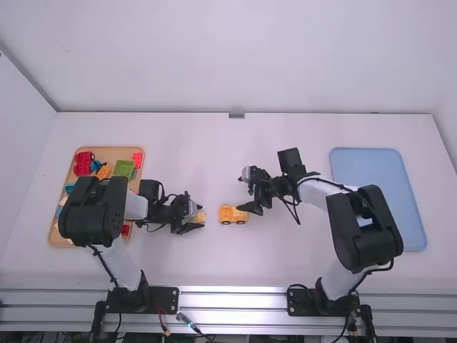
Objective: Assemble lego blocks to make yellow taxi
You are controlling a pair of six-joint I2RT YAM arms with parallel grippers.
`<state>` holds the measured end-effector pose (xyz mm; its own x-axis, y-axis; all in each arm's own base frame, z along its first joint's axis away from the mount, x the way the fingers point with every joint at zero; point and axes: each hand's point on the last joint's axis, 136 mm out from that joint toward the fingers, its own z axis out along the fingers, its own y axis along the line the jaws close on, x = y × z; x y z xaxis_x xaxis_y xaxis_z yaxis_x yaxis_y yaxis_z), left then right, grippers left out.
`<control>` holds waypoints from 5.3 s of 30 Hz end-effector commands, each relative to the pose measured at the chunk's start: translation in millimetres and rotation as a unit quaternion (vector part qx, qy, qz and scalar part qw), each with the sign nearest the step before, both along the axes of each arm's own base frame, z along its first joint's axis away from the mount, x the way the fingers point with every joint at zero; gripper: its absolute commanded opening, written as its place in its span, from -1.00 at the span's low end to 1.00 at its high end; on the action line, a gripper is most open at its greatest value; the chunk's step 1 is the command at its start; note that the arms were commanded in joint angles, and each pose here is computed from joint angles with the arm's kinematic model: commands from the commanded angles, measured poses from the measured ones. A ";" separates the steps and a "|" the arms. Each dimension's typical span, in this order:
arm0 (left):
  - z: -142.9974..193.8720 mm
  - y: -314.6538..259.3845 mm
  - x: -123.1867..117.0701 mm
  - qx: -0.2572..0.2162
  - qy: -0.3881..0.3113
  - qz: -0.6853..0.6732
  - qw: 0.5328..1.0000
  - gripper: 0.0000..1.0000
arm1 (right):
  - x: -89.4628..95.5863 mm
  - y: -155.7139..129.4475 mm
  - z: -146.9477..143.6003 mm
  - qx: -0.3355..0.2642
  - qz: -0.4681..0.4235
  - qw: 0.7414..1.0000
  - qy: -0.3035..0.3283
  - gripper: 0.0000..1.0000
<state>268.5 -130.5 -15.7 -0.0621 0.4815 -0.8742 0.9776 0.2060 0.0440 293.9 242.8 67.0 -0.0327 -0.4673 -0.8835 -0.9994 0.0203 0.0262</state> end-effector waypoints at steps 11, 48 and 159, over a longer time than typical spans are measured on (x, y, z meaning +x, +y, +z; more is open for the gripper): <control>-6.8 2.2 -7.1 0.003 0.023 0.010 1.000 0.19 | -22.8 -10.1 -31.2 0.007 -0.039 0.999 -0.002 0.98; -5.2 1.5 -3.6 0.002 0.018 0.010 1.000 -0.49 | -28.2 9.9 -92.7 0.034 -0.017 0.999 0.032 0.97; 25.8 -95.6 14.1 0.040 -0.009 -0.094 0.995 -0.13 | -31.6 21.8 -103.3 0.051 0.001 0.999 0.011 -0.01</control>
